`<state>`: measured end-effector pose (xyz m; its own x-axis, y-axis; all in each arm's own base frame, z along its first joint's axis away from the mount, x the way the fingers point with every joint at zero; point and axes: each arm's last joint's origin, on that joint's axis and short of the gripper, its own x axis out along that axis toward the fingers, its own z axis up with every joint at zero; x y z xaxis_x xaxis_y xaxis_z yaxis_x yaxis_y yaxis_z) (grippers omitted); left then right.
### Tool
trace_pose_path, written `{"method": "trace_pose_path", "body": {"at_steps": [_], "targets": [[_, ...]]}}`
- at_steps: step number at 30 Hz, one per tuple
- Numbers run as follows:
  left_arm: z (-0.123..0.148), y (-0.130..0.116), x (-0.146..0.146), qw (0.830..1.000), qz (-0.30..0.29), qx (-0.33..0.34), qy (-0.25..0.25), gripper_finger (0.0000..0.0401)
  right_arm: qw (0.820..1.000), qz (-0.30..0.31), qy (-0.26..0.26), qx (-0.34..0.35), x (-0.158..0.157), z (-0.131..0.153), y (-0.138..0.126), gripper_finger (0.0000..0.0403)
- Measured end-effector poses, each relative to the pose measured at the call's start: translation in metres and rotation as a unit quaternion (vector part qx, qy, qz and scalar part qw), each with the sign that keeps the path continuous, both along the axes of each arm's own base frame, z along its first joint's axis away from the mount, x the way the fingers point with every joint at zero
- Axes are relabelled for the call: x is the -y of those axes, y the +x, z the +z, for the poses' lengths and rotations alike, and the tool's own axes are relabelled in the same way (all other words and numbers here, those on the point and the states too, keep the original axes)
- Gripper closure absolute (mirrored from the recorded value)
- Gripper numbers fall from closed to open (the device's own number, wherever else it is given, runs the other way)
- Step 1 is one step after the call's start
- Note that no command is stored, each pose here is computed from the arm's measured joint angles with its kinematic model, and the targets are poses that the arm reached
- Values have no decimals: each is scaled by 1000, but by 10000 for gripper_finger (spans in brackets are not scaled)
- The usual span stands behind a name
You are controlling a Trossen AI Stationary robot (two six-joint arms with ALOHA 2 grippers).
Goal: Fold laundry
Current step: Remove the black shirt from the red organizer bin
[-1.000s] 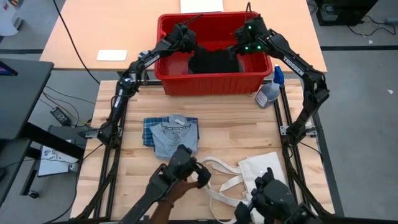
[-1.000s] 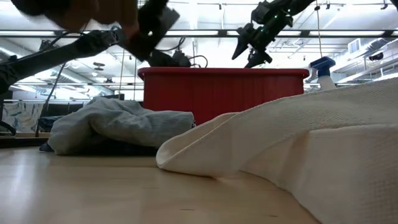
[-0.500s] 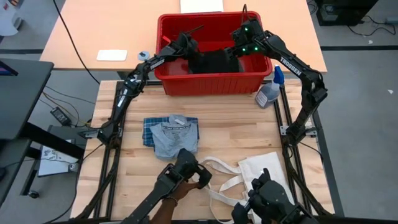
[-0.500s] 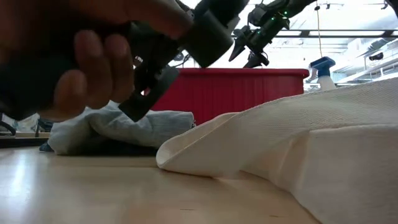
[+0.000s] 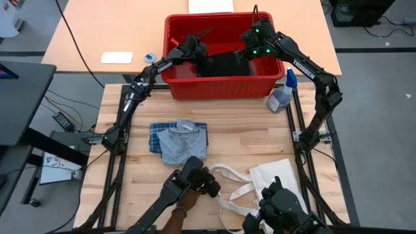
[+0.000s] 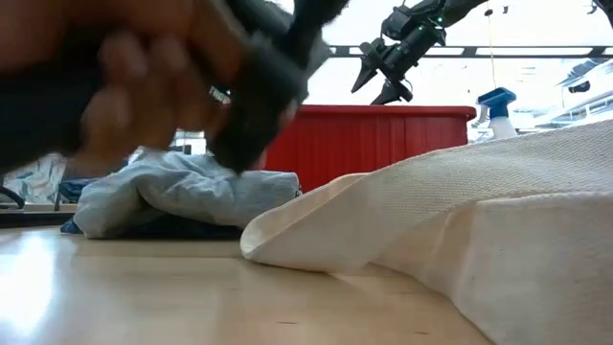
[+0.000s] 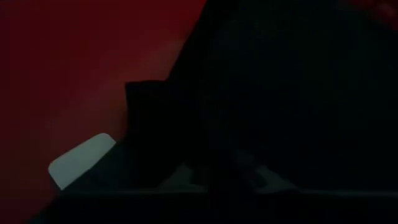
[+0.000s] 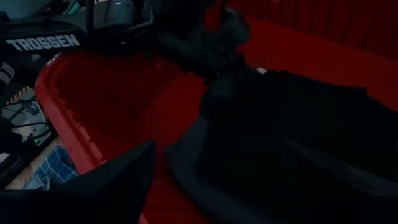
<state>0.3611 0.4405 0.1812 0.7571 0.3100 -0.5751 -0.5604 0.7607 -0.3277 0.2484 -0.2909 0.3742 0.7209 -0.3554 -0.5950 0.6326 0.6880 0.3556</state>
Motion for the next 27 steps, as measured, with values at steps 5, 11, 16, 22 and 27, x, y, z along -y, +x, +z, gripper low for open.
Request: {"method": "trace_pose_path", "body": {"at_steps": [5, 11, 16, 22, 27], "targets": [[47, -5, 5, 998, -17, 20, 57, 389, 1000, 2, -2, -2, 0, 0, 0, 59], [125, -15, 31, 984, -60, 20, 165, 389, 1000, 2, -13, -9, 5, 0, -6, 60], [123, -15, 36, 981, -68, -20, 182, 389, 999, -26, 17, 9, 23, -5, -24, 62], [119, -16, 40, 980, -102, -28, 168, 389, 998, -58, 26, -1, 42, -14, -42, 59], [114, -1, 49, 964, -141, -55, 218, 389, 997, -59, 39, -13, 62, -33, -53, 47]]}}
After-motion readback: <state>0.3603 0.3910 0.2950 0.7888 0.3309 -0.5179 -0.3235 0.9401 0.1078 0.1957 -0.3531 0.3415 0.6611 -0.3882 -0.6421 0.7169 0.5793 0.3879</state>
